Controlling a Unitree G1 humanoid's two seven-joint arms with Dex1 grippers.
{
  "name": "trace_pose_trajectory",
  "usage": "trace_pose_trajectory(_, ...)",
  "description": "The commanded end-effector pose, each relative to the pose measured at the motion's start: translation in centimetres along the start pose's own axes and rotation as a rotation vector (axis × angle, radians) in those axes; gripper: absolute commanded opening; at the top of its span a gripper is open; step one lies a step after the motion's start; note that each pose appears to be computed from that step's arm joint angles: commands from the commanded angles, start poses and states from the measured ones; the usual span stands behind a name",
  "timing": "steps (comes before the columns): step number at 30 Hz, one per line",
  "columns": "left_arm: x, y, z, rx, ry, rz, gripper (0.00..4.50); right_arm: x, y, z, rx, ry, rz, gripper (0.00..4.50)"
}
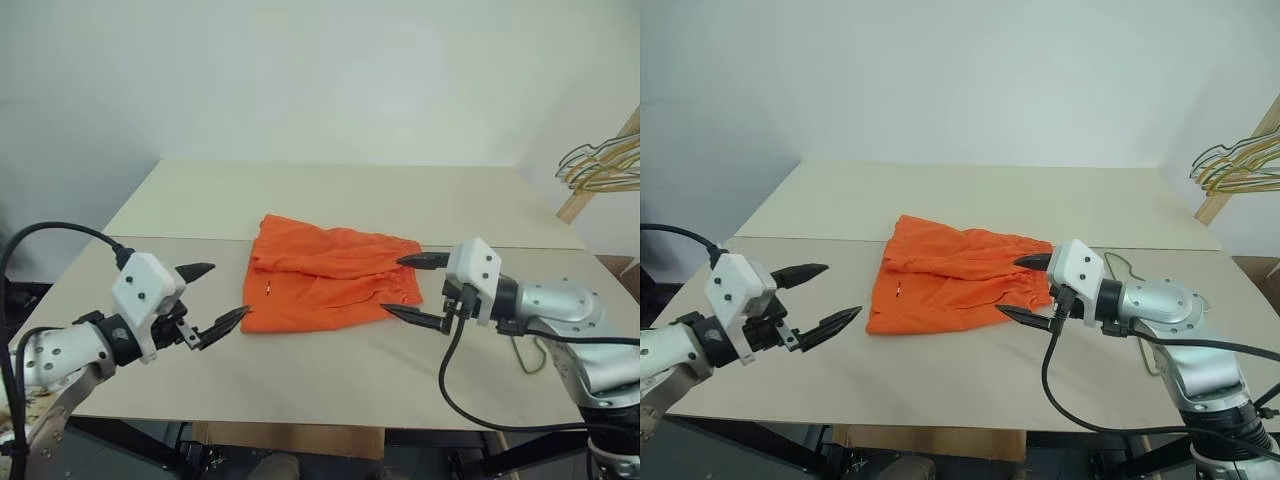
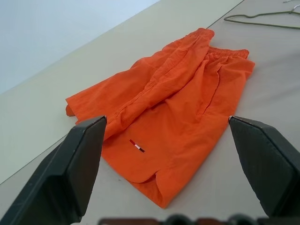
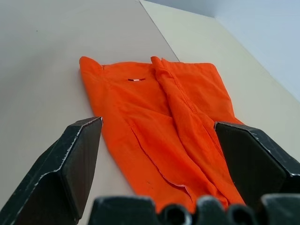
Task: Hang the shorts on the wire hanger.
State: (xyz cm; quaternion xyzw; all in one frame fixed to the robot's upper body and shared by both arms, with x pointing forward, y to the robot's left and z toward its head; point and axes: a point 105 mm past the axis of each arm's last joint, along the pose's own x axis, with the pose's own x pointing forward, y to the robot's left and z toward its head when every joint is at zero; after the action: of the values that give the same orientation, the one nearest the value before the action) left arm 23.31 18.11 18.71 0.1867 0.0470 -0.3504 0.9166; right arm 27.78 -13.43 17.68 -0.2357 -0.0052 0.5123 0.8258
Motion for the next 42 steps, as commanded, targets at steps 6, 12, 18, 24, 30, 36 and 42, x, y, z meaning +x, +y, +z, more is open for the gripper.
trace_pose_trajectory(6,-0.1,0.7,0.7,0.066,0.003,0.004,4.50,-0.5,-0.5,1.3,-0.068,-0.027,-0.025,4.44)
trace_pose_trajectory(12,-0.2,0.8,0.5,0.087,0.027,-0.012,4.50,-0.5,-0.4,1.2,-0.066,-0.027,-0.026,4.44)
trace_pose_trajectory(18,-0.2,-0.1,-0.5,0.146,0.112,-0.093,4.50,-0.4,-0.5,0.8,-0.097,0.010,-0.017,4.44)
trace_pose_trajectory(24,-1.0,-1.6,-2.8,0.217,0.254,-0.248,4.50,-0.6,0.3,0.7,-0.133,0.048,0.036,4.44)
trace_pose_trajectory(30,-0.5,-1.3,-5.6,0.307,0.375,-0.263,4.50,-0.9,0.8,0.8,-0.136,0.053,0.050,4.44)
trace_pose_trajectory(36,2.8,-0.6,-8.4,0.362,0.426,-0.233,4.50,-0.7,1.1,1.1,-0.149,0.051,0.049,4.44)
trace_pose_trajectory(42,6.4,1.3,-10.5,0.460,0.497,-0.230,4.50,-1.0,1.1,1.2,-0.154,0.053,0.034,4.44)
